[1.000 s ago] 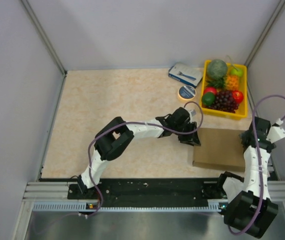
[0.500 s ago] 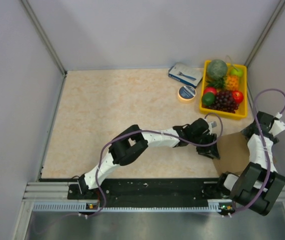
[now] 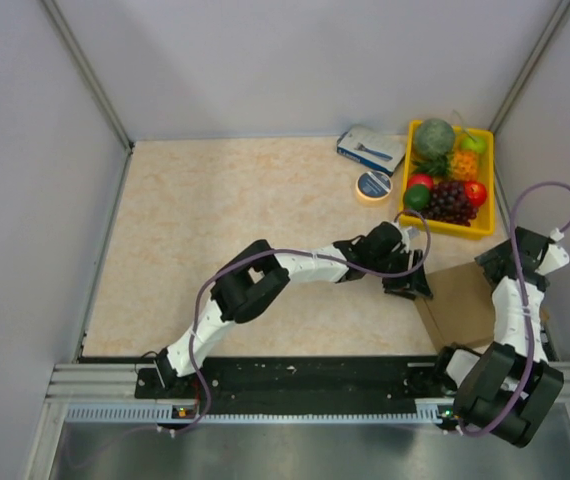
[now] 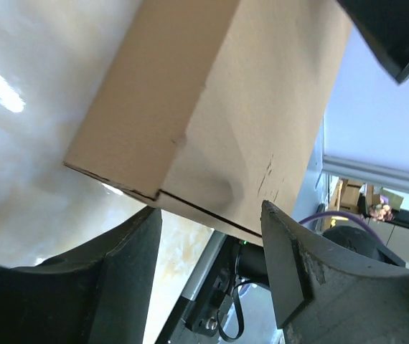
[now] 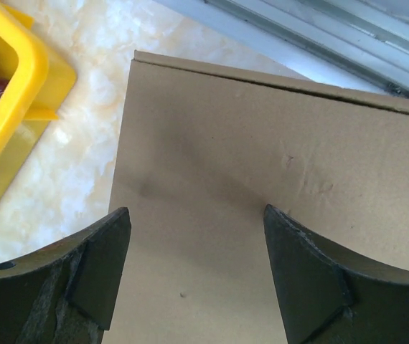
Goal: Fold the paper box
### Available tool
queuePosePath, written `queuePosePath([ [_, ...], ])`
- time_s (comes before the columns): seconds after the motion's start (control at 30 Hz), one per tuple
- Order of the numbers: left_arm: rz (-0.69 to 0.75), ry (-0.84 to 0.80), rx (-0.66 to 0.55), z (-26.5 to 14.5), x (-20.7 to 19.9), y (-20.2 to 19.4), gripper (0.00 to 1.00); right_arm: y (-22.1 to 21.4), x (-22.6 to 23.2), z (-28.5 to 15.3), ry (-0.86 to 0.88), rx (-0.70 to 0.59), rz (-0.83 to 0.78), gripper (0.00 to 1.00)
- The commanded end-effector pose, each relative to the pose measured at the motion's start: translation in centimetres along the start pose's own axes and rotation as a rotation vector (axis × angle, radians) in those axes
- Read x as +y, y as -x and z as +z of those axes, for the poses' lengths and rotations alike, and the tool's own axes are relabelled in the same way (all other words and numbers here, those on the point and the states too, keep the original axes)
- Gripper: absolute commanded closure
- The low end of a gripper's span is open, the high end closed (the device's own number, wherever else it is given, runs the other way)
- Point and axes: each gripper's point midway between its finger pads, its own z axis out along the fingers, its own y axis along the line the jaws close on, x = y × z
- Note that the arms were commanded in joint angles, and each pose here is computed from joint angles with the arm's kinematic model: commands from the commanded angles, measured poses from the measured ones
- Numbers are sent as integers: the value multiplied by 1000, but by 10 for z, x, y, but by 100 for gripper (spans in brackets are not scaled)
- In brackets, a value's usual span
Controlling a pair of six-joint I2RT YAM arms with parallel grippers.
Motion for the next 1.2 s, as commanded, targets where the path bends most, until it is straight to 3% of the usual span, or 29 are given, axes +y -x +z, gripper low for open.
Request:
queuePosePath([
  [0.0,79,-116,-86,-10,-43,35,38,-45,-2,-10,32,148,107,26],
  [0.37,62,-97,-148,-21,-23,77,39,-66,-5,-27,57,184,222,28],
  [0.57,78,-89,-184,-30,-22,94,38,-91,-7,-30,60,265,290,30],
  [1.17,78,-67,-231,-15,-11,123,37,-96,1,-42,126,283,331,32],
])
